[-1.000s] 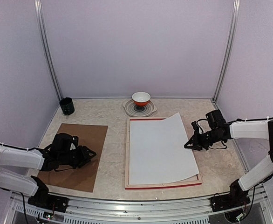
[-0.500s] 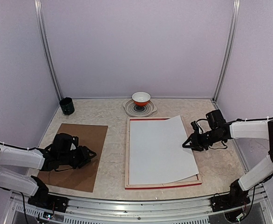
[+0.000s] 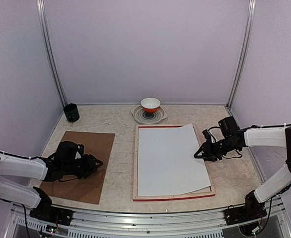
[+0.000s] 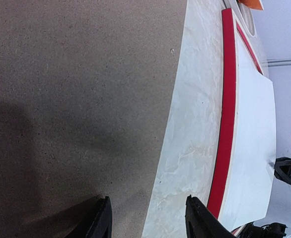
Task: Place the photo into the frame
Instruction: Place the photo on the mat board.
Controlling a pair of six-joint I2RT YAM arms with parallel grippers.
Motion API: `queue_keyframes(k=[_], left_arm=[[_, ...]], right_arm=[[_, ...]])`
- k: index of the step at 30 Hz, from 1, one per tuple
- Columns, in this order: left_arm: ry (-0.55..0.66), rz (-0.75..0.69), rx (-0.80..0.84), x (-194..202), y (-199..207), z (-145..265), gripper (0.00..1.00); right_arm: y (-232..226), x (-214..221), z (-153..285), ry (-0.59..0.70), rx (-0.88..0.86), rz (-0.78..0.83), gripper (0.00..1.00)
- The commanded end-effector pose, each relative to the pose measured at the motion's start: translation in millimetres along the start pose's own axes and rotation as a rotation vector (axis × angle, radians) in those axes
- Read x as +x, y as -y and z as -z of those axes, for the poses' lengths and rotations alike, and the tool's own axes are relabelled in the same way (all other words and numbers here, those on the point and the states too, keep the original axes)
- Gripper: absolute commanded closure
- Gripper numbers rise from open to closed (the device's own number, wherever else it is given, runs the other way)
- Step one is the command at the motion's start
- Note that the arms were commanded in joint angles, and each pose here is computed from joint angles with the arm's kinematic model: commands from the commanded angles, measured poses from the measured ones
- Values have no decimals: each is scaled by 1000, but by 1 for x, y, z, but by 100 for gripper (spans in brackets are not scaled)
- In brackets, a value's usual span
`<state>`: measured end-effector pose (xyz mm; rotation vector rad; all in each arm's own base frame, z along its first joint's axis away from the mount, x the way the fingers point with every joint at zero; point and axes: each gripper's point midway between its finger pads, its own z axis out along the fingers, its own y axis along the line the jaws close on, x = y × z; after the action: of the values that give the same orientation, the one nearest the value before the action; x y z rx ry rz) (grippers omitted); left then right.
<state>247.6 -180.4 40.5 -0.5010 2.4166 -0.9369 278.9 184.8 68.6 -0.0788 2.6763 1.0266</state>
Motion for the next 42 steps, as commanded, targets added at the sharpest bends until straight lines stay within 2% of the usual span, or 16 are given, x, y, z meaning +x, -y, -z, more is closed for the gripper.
queue_keyframes(k=[1,7,11,15,16,17,18,24,26,30,33,42], left_arm=[[23,-10,27,-8,13,-1,50],[19,-9,25,-6,12,-2,50],[20,-9,22,-7,11,-1,50],[32,-12,12,-9,10,1,50],[37,-13,12,-10,10,2,49],[40,-15,10,-11,10,3,48],[44,-17,9,-13,11,3,45],[93,-43,-44,-33,8,10,26],[128,-50,-79,-45,4,16,19],[193,-45,-152,-72,-10,31,3],[245,-34,-225,-92,-25,45,1],[428,58,-530,-141,-87,99,1]], right_arm=[[-9,-2,1,-8,5,41,66],[-17,1,-5,-36,6,71,62],[-10,-6,3,-17,99,87,53],[-7,-22,27,41,218,127,34],[-7,-27,34,55,250,140,24],[-8,-32,42,75,278,153,6],[-8,-37,50,95,310,164,1],[-14,-66,92,227,438,229,1],[-22,-67,90,231,382,226,1],[-48,-59,66,178,154,221,1],[-61,-60,57,179,66,216,1],[-107,-63,42,152,-34,292,1]])
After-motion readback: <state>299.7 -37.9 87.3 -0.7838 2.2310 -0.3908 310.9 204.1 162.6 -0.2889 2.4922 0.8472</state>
